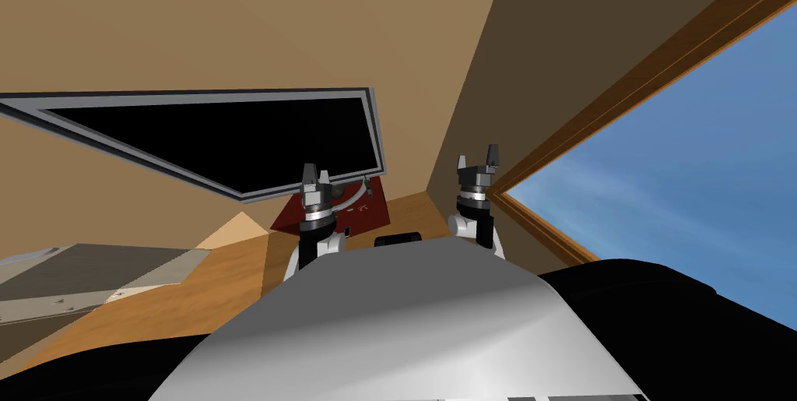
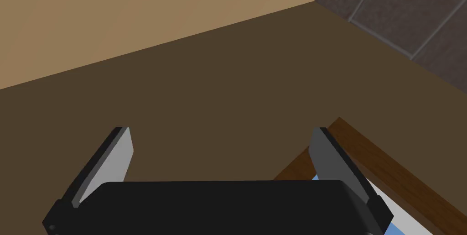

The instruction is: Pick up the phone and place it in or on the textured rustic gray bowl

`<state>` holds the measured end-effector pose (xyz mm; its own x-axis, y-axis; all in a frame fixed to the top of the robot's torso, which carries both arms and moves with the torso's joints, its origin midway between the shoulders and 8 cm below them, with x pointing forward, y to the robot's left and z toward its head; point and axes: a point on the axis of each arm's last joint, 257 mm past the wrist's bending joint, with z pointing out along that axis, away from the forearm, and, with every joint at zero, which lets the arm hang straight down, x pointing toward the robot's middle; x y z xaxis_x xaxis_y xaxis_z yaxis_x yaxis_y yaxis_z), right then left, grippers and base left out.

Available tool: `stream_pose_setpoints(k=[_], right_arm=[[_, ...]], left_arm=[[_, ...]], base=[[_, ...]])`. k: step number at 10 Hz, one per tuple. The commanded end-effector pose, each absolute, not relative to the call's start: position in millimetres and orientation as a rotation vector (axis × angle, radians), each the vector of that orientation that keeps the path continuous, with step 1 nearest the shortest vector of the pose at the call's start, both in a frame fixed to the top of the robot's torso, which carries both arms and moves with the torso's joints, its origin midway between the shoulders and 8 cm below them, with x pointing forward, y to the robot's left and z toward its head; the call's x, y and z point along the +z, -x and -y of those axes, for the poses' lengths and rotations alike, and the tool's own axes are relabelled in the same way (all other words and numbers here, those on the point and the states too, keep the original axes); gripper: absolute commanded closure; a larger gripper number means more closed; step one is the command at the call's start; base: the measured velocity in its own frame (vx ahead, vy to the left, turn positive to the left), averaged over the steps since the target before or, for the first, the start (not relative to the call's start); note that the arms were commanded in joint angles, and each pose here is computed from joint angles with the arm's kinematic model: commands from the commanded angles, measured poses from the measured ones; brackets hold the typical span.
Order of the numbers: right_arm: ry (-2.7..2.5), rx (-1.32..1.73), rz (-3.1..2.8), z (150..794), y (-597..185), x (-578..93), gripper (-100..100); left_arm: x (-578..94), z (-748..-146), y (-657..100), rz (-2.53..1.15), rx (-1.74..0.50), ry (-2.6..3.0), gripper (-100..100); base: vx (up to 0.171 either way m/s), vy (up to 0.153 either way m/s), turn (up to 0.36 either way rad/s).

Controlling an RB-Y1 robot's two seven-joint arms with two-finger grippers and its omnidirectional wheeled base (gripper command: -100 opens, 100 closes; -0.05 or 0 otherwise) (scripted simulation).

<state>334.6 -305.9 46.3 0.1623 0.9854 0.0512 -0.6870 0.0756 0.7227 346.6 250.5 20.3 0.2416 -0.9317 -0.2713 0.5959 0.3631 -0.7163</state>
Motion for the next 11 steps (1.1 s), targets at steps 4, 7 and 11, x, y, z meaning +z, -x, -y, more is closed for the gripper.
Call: stream_pose_setpoints(k=[4,7,11], right_arm=[[-0.704,1.345,-0.528,306,-335,46,0],[-0.704,1.345,-0.528,306,-335,46,0],[-0.704,1.345,-0.528,306,-335,46,0]], left_arm=[[-9,-243,-366,-0.905,-1.038,0.467,-100],[-41,-245,-383,-1.010,-0.967,0.453,-100],[-97,-255,-408,-1.172,-0.840,0.435,-100]], base=[[-0.007,-0.043,0.034],[0.002,-0.074,0.038],[0.012,-0.069,0.037]])
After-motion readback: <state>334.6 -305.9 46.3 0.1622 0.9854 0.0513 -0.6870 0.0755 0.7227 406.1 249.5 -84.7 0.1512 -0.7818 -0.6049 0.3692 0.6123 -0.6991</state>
